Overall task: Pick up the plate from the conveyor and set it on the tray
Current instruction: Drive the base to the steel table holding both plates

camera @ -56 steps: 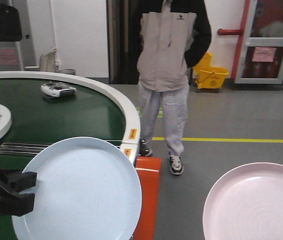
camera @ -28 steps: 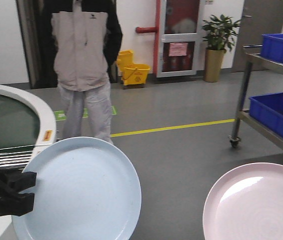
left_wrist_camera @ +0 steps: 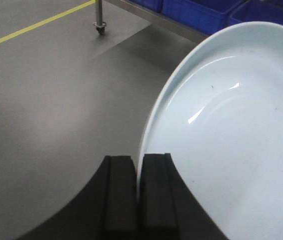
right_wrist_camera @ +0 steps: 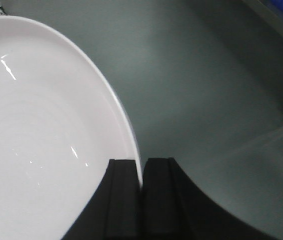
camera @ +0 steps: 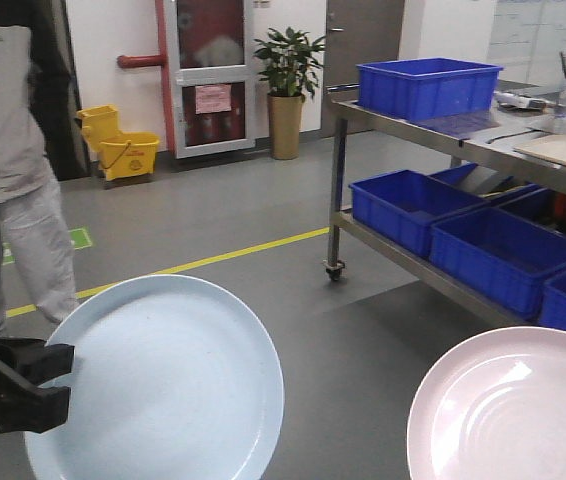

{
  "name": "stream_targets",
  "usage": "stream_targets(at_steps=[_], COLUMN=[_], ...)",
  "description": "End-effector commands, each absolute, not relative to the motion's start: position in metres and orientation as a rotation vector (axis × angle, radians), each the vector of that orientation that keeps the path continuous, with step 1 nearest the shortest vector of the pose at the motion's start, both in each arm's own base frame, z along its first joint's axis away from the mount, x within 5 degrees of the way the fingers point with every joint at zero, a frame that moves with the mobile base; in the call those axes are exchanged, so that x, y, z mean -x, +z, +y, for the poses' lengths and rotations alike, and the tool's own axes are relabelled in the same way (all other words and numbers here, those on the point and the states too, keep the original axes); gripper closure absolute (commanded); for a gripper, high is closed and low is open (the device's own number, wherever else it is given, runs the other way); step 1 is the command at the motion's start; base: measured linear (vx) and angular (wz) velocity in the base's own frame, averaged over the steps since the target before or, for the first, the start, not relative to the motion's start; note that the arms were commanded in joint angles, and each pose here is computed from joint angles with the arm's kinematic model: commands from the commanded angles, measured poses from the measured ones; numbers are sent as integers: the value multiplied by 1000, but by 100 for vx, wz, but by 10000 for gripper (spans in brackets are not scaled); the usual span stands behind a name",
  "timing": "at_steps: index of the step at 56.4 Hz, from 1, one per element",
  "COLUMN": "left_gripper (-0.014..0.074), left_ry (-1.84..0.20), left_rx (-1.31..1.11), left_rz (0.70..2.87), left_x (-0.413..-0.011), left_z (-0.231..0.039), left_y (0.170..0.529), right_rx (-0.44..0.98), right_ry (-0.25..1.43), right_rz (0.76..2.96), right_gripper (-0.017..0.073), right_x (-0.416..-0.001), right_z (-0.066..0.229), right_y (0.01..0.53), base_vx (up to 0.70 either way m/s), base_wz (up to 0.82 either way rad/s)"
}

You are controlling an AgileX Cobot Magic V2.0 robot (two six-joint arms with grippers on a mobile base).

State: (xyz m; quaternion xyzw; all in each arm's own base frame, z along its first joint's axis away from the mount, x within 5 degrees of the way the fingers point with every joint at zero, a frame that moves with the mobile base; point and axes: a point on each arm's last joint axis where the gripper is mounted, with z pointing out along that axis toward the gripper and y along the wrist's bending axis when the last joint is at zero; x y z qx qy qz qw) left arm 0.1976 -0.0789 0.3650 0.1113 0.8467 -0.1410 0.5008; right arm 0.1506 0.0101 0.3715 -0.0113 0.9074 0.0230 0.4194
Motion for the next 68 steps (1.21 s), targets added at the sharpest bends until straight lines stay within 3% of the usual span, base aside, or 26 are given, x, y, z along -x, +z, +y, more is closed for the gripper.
stream_targets(at_steps=[1, 27, 68], left_gripper=[590, 591, 591], left_ry=[-374, -374, -374], left_rx=[-238, -239, -239], left_rz=[1917, 1917, 1917], left_x=[-197, -197, -197], left_z=[-79, -79, -79], left_y=[386, 386, 386], right_rx=[23, 23, 23], right_ry=[56, 56, 56], right_rz=[2170, 2171, 2171], right_gripper=[571, 571, 571], right_x=[-152, -152, -152], right_z=[9, 9, 9], right_y=[387, 386, 386], base_vx=[17, 26, 45], base_wz=[-48, -31, 1])
